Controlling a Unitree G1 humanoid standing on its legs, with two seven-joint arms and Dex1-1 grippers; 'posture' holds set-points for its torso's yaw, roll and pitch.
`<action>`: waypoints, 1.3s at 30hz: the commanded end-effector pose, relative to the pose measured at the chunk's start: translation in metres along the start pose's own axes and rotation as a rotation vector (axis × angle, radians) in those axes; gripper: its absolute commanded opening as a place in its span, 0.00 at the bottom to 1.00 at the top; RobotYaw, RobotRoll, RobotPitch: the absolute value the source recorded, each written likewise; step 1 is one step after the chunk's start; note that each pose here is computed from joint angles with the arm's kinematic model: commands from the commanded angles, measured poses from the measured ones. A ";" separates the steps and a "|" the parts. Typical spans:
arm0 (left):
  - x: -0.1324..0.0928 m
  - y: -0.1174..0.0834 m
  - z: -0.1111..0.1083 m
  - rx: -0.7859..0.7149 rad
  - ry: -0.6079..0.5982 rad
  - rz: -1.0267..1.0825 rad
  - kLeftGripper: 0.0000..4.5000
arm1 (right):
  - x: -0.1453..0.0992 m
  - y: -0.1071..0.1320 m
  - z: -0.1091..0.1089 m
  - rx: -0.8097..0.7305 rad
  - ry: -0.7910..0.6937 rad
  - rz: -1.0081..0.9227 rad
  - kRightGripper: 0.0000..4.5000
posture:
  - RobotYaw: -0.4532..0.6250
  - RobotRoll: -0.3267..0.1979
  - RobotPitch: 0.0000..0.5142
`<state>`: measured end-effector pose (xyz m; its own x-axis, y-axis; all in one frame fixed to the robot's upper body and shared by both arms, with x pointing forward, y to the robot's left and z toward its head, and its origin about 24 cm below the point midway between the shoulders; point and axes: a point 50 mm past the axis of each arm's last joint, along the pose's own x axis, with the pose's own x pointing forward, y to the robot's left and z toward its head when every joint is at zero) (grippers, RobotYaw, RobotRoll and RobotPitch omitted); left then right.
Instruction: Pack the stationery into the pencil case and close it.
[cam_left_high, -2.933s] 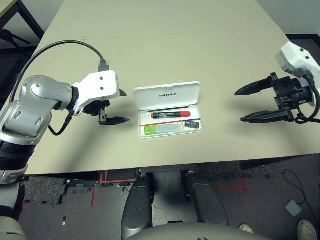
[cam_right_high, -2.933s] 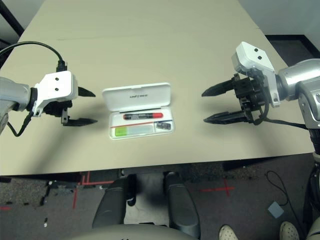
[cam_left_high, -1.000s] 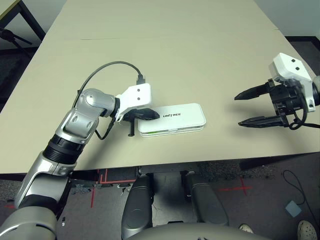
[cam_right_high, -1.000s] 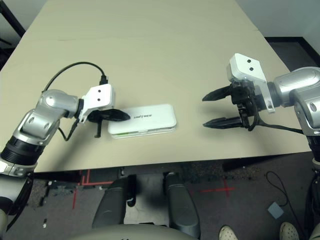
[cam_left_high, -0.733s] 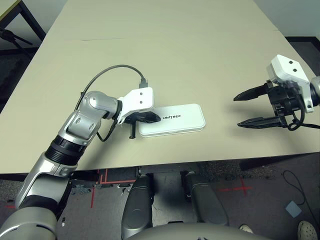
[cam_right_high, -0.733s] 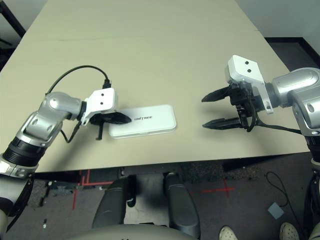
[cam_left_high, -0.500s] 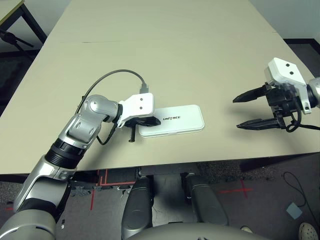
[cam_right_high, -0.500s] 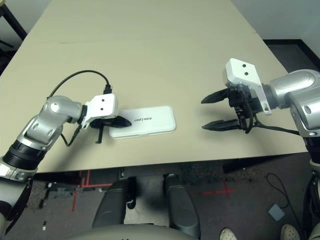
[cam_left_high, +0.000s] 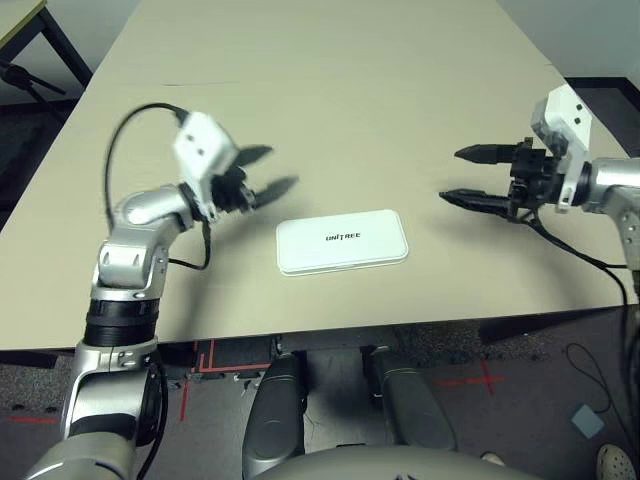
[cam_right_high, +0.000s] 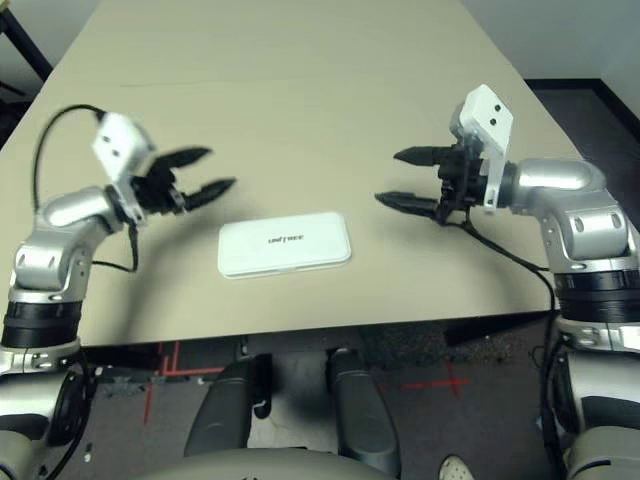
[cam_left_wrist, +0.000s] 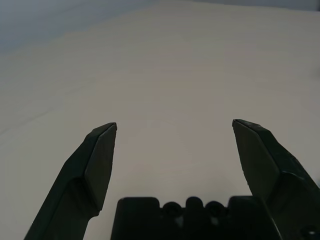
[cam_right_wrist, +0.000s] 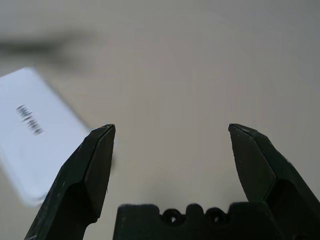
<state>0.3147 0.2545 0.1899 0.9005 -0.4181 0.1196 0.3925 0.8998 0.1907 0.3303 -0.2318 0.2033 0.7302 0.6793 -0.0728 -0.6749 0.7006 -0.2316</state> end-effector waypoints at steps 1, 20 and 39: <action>-0.016 0.038 -0.009 -0.039 -0.014 0.257 0.99 | 0.001 -0.020 -0.006 0.005 -0.050 -0.242 1.00 | 0.40 0.62 0.39; -0.037 0.079 -0.046 -0.034 0.004 0.607 0.99 | -0.041 -0.078 -0.061 0.049 0.008 -0.986 1.00 | 0.36 0.62 0.40; -0.009 0.058 -0.043 -0.009 -0.006 0.503 0.99 | -0.044 -0.079 -0.065 0.041 0.004 -0.969 1.00 | 0.32 0.62 0.45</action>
<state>0.3396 0.3156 0.1597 0.9751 0.0748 0.2088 -0.0953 0.9914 0.0898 0.3604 -0.3285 0.1627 0.9727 -0.1924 0.1299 0.2112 0.9657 -0.1510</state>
